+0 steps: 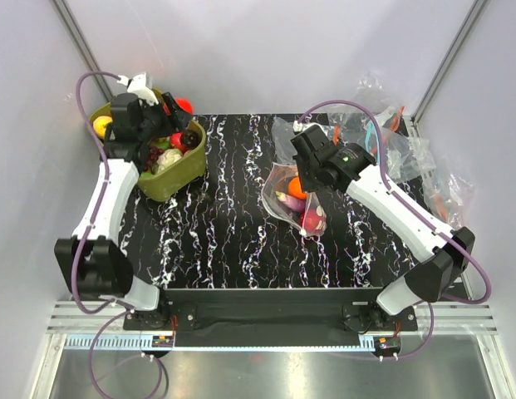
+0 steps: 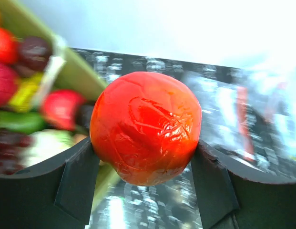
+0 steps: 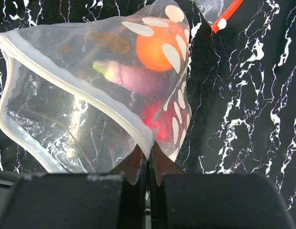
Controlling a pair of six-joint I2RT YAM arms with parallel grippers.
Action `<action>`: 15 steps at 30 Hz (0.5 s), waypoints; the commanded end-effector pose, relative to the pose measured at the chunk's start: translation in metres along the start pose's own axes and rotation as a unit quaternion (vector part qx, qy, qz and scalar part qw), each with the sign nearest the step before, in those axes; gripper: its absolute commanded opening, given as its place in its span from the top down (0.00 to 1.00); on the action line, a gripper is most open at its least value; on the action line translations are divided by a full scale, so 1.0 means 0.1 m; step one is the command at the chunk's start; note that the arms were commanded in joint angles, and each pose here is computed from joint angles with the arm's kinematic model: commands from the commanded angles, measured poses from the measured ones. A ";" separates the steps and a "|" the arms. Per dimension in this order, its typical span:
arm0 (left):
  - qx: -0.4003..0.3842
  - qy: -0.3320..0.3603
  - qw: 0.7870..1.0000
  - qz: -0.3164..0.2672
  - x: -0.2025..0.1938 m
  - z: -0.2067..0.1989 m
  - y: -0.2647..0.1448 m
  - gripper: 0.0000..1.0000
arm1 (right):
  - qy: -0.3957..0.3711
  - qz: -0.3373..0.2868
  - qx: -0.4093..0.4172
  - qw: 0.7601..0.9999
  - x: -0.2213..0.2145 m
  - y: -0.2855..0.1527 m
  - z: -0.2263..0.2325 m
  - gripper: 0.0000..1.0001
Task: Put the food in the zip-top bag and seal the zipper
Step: Pick up the fake vegetable from the bin.
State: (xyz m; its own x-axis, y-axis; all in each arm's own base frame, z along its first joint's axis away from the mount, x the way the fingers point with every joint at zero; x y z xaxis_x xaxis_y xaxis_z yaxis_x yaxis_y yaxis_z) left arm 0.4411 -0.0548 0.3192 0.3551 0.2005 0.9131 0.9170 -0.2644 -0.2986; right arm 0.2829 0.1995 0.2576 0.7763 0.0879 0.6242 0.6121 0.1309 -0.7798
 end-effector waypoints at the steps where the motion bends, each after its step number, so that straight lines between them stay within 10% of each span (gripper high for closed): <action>1: -0.131 -0.026 0.990 -0.045 0.07 -0.59 -0.31 0.56 | 0.009 -0.037 0.016 0.999 0.20 -0.12 0.03 1.00; 15: -0.284 -0.006 0.958 -0.046 -0.78 -1.99 -1.02 0.58 | 0.019 -0.037 0.030 0.999 0.22 -0.16 0.07 1.00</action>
State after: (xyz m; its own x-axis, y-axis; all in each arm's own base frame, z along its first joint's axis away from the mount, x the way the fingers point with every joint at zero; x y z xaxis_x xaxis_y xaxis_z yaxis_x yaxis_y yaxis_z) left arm 0.2945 -0.2272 0.3223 0.3635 0.2011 0.9096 0.6741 -0.7308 -0.1078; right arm 0.2843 0.2014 0.2641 0.7683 0.0792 0.6352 0.6218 0.1432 -0.7699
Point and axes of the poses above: each gripper's point midway between its finger pads, its own y axis out along the fingers, its own z axis along the line the jaws close on, x = y × z, the point moved 3 cm from there along -y, back along the fingers, and after that the axes turned 6 degrees about y, right-handed, at the moved point
